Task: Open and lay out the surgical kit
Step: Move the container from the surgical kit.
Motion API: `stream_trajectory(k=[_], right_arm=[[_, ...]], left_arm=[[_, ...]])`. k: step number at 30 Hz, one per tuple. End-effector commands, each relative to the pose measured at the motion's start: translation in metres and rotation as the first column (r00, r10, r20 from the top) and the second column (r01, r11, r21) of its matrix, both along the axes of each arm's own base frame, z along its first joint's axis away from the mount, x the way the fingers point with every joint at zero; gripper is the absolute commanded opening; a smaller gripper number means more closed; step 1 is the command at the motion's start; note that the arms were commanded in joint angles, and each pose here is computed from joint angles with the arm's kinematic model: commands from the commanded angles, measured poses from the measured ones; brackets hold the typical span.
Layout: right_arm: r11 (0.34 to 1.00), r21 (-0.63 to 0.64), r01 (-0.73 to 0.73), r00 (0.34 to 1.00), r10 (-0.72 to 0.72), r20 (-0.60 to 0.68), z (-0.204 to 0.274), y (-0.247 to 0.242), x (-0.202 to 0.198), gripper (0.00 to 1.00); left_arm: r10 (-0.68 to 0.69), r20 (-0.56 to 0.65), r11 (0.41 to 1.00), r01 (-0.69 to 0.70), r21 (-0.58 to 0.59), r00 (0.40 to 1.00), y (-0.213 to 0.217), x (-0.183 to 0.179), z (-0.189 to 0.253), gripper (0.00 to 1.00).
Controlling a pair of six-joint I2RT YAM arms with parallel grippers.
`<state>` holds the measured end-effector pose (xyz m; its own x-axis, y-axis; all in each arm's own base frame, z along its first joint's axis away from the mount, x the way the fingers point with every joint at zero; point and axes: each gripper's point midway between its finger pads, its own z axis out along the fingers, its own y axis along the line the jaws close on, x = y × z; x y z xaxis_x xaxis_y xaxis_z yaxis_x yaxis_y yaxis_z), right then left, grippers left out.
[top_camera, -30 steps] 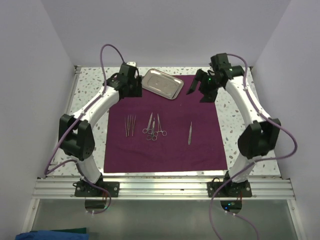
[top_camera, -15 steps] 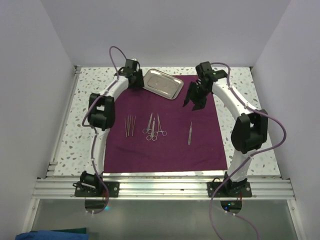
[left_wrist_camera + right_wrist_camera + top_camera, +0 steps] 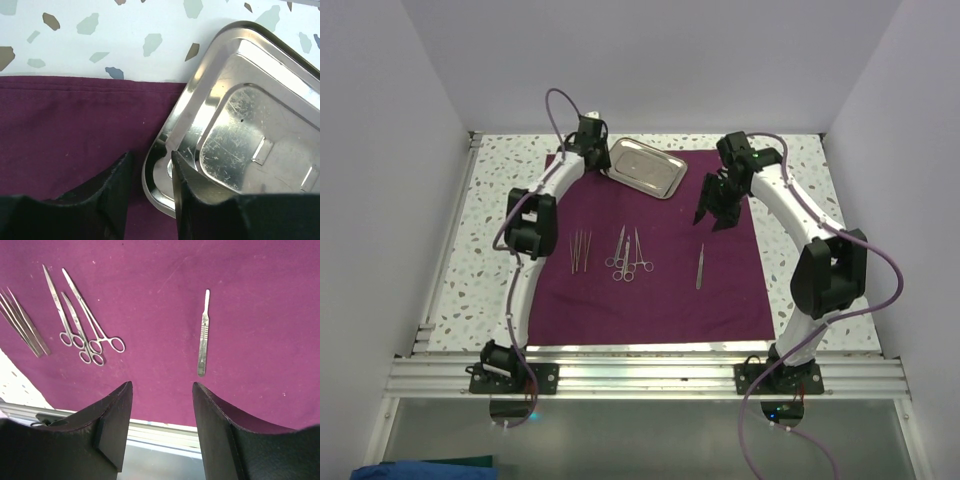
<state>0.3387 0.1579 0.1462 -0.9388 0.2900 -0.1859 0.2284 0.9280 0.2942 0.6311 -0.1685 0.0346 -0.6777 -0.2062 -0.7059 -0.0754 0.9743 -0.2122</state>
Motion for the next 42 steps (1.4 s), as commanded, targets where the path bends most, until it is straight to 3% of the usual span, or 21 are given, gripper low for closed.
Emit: stream_trajectory(k=[1,8,11,17,21,26,33,36,38,40,41,42], right_arm=[[1.0,0.004,-0.025,1.0,0.025,0.016,0.006,-0.004,0.005,0.55],[1.0,0.027,-0.014,1.0,0.014,0.003,-0.004,-0.01,-0.001,0.55],[1.0,0.03,-0.003,1.0,0.003,-0.004,-0.009,-0.016,-0.007,0.54],[1.0,0.03,0.01,1.0,-0.01,0.008,-0.012,-0.026,-0.01,0.54],[0.999,0.041,0.012,0.999,-0.014,0.047,-0.004,-0.026,-0.002,0.54],[0.995,0.098,0.017,0.996,-0.026,0.09,0.007,-0.011,0.032,0.54],[0.99,0.144,0.005,0.987,-0.028,0.158,0.02,0.015,0.084,0.54],[0.991,0.133,-0.015,0.987,-0.007,0.161,0.014,0.031,0.104,0.54],[0.992,0.125,-0.022,0.984,-0.001,0.177,0.019,0.04,0.116,0.53],[0.993,0.114,-0.034,0.984,0.013,0.176,0.01,0.053,0.129,0.53],[0.994,0.108,-0.031,0.984,0.012,0.175,0.007,0.056,0.132,0.53],[0.994,0.099,-0.035,0.988,0.019,0.153,-0.008,0.061,0.134,0.53]], left_arm=[[-0.049,0.025,0.995,0.046,0.087,0.999,-0.016,0.001,0.005,0.38],[-0.066,-0.049,0.987,0.073,0.146,0.997,-0.017,-0.023,-0.008,0.08],[-0.057,-0.066,0.985,0.067,0.162,0.996,-0.011,-0.031,-0.004,0.0],[-0.043,-0.156,0.978,0.074,0.196,0.987,0.0,-0.062,-0.012,0.0],[-0.062,-0.145,0.976,0.09,0.197,0.987,0.0,-0.084,0.011,0.0],[-0.074,-0.188,0.976,0.11,0.186,0.979,0.002,-0.116,0.008,0.0],[-0.093,-0.216,0.977,0.131,0.167,0.972,0.002,-0.133,0.003,0.0],[-0.112,-0.222,0.98,0.145,0.138,0.969,-0.004,-0.135,0.006,0.2],[-0.126,-0.224,0.981,0.155,0.115,0.966,-0.008,-0.136,0.01,0.43],[-0.135,-0.221,0.982,0.159,0.099,0.966,-0.01,-0.138,0.018,0.49],[-0.136,-0.222,0.983,0.16,0.093,0.966,-0.011,-0.14,0.021,0.63],[-0.139,-0.217,0.983,0.161,0.088,0.966,-0.011,-0.142,0.028,0.67]])
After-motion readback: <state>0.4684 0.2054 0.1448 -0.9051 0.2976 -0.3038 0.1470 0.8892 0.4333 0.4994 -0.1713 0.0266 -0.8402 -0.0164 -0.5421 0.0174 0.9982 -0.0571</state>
